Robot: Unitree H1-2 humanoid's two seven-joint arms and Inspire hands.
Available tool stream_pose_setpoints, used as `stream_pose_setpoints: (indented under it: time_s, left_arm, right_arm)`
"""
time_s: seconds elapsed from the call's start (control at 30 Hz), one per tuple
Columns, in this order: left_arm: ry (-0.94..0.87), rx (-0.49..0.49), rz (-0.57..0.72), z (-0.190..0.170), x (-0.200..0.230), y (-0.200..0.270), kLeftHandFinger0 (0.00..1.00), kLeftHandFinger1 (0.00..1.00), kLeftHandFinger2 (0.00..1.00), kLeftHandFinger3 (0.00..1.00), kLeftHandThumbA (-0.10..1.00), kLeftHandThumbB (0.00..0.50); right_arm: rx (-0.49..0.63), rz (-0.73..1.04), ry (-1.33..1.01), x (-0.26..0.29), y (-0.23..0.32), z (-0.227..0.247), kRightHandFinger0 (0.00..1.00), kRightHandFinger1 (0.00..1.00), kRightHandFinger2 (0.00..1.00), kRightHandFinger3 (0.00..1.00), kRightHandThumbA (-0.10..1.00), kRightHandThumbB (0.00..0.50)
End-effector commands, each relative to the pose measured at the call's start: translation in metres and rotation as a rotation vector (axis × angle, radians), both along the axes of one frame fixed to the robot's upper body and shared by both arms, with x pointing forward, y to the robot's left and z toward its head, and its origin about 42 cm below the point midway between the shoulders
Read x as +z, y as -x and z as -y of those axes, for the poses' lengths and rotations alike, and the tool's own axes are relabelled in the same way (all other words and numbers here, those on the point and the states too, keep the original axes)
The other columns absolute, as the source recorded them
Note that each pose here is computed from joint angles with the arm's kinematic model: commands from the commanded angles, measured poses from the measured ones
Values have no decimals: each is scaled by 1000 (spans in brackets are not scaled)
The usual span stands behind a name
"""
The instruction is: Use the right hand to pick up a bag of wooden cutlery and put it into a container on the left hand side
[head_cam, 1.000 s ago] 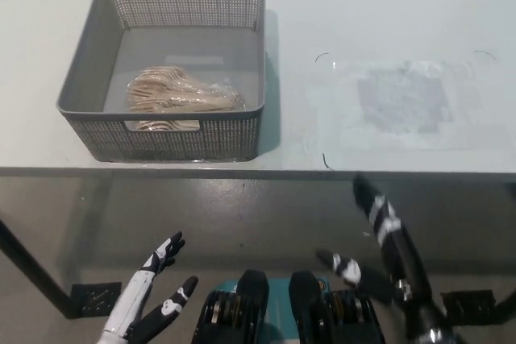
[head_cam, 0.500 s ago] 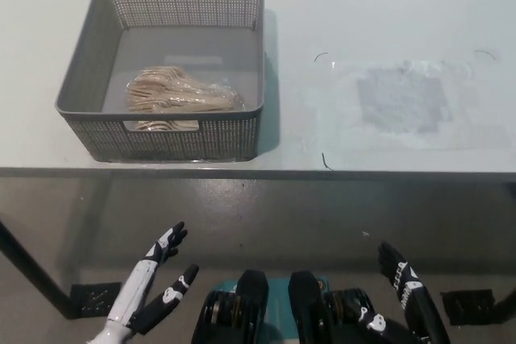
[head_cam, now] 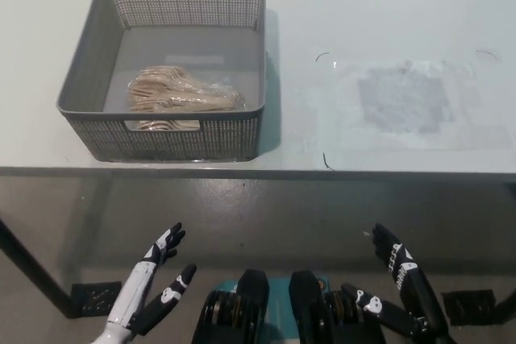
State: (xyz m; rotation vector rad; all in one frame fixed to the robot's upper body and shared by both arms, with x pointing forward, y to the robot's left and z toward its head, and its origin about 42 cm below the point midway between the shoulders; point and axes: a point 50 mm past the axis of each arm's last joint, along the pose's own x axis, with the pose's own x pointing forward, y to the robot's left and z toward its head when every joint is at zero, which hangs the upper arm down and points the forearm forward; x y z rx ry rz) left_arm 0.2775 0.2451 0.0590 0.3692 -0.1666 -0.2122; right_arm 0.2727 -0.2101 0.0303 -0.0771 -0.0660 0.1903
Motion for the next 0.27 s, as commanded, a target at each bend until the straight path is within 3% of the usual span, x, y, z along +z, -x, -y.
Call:
stream_pose_setpoints:
  time_s: [0.0,0.03,0.23]
  left_arm:
    - [30,25,48,0,9,0,1000,1000,1000,1000,794,102]
    - [28,22,48,0,9,-1,1000,1000,1000,1000,797,101]
    - [20,24,33,0,8,-2,1000,1000,1000,1000,850,93]
  right_arm:
    - [16,71,-21,9,-4,-1,1000,1000,1000,1000,1000,300]
    - [16,71,-15,8,-4,-1,1000,1000,1000,1000,1000,287]
    - [24,66,-8,7,-6,-3,1000,1000,1000,1000,1000,320]
